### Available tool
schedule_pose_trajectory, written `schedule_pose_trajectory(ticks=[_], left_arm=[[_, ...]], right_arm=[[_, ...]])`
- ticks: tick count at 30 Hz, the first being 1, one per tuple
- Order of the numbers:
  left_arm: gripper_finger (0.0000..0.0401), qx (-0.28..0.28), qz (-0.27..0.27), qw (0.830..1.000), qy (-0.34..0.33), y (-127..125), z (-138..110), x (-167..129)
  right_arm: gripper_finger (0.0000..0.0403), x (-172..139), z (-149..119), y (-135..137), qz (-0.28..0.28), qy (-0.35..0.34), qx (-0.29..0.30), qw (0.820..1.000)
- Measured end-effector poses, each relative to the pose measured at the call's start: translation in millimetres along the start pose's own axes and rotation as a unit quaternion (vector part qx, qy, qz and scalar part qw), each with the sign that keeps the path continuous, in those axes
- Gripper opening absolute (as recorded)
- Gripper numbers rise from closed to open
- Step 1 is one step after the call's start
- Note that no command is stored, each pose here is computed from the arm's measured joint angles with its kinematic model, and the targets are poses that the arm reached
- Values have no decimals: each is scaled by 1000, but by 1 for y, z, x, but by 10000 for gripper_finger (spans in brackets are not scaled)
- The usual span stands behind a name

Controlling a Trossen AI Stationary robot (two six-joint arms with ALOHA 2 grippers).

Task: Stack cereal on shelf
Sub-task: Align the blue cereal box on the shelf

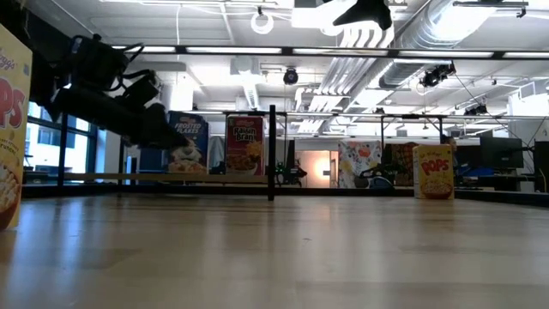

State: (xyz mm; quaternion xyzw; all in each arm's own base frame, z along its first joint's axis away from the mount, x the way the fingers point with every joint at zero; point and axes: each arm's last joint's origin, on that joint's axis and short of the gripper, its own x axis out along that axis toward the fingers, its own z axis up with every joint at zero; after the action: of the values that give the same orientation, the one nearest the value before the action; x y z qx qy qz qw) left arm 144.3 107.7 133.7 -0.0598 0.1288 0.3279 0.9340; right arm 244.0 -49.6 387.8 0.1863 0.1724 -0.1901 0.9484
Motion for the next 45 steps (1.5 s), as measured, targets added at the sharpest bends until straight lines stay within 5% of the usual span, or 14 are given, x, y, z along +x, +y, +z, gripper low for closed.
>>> schedule_pose_trajectory(ticks=[14, 30, 34, 40, 45], left_arm=[[244, -8, 2, 1000, 26, 1, 6, -23], [238, -100, -51, 985, 131, -2, -9, -46], [192, -184, -84, 971, 130, -8, -6, -48], [26, -295, -78, 949, 84, -18, 4, -49], [6, -372, -14, 927, 39, -23, 7, -50]], right_arm=[[250, 0, 0, 0, 0, 0, 3, 1000], [250, 0, 0, 0, 0, 0, 4, 1000], [250, 0, 0, 0, 0, 0, 4, 1000], [250, 0, 0, 0, 0, 0, 4, 1000], [250, 0, 0, 0, 0, 0, 3, 1000]])
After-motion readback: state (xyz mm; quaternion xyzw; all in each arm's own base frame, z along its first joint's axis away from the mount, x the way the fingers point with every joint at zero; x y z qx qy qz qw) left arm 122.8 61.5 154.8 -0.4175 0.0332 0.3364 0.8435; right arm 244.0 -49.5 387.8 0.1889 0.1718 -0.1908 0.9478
